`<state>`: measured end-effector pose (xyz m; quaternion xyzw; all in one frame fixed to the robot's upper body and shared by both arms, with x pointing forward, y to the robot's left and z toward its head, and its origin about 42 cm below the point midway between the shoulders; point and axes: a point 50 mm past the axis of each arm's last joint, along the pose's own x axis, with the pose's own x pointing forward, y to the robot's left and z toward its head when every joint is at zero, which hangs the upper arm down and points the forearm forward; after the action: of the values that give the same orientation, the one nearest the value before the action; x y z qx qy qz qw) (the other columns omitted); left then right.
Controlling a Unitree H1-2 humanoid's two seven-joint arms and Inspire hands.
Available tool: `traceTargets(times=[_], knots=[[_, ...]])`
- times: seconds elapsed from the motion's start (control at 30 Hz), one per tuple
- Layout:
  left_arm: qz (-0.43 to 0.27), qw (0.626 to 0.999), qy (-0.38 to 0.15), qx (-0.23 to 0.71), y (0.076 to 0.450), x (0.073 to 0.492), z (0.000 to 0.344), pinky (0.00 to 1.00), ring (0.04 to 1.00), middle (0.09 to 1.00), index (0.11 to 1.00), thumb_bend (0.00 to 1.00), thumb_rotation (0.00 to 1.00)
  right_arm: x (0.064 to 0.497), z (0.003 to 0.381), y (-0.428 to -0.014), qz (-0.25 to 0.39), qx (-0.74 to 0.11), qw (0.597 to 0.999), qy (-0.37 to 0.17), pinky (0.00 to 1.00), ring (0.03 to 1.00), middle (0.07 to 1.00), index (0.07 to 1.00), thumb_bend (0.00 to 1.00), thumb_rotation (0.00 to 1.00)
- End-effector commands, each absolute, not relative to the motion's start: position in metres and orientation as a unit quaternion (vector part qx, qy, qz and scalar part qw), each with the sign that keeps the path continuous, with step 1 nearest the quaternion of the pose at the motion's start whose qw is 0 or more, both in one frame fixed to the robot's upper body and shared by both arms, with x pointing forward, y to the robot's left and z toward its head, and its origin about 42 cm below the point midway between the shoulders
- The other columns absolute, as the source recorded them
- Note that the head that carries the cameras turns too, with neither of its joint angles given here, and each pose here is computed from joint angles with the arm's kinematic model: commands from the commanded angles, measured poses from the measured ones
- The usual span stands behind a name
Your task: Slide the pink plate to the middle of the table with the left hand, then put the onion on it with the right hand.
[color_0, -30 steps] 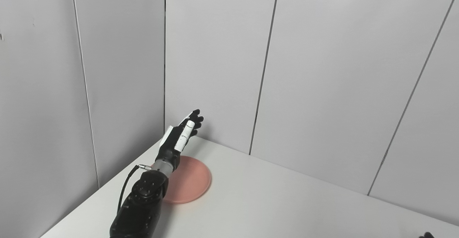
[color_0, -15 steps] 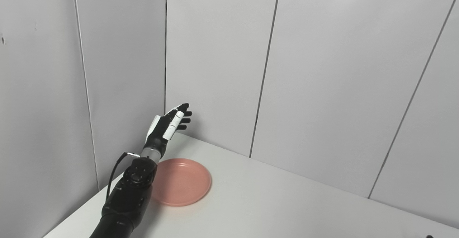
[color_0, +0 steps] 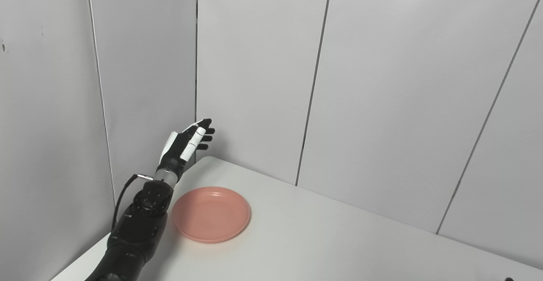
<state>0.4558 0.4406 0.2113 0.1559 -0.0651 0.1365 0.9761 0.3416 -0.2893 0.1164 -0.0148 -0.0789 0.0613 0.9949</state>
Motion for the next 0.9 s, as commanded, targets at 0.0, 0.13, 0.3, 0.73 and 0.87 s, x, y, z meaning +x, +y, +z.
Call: traceTargets(times=[0.0, 0.13, 0.3, 0.73, 0.87], knots=[[0.139, 0.968, -0.105, 0.181, 0.452, 0.468, 0.254, 0.77, 0.812, 0.815, 0.833, 0.84, 1.00, 0.330, 0.103, -0.293, 0.059, -0.010, 0.996, -0.070, 1.00, 0.997, 0.998, 1.000, 0.60, 0.79], [0.137, 0.968, -0.084, 0.194, 0.457, 0.468, 0.247, 0.79, 0.815, 0.814, 0.837, 0.82, 1.00, 0.329, 0.103, -0.294, 0.059, -0.014, 0.996, -0.071, 1.00, 0.994, 0.999, 1.000, 0.61, 0.80], [0.132, 0.968, -0.059, 0.207, 0.461, 0.467, 0.237, 0.81, 0.819, 0.808, 0.835, 0.82, 1.00, 0.329, 0.103, -0.294, 0.061, -0.011, 0.995, -0.074, 1.00, 0.995, 1.000, 1.000, 0.61, 0.79], [0.107, 0.967, -0.028, 0.228, 0.455, 0.468, 0.216, 0.82, 0.841, 0.827, 0.849, 0.81, 1.00, 0.327, 0.104, -0.294, 0.064, -0.009, 0.995, -0.073, 1.00, 0.997, 0.999, 1.000, 0.60, 0.80], [0.106, 0.968, -0.005, 0.226, 0.454, 0.468, 0.209, 0.86, 0.867, 0.841, 0.858, 0.82, 1.00, 0.327, 0.104, -0.295, 0.063, -0.013, 0.995, -0.073, 1.00, 0.995, 0.999, 1.000, 0.61, 0.80]])
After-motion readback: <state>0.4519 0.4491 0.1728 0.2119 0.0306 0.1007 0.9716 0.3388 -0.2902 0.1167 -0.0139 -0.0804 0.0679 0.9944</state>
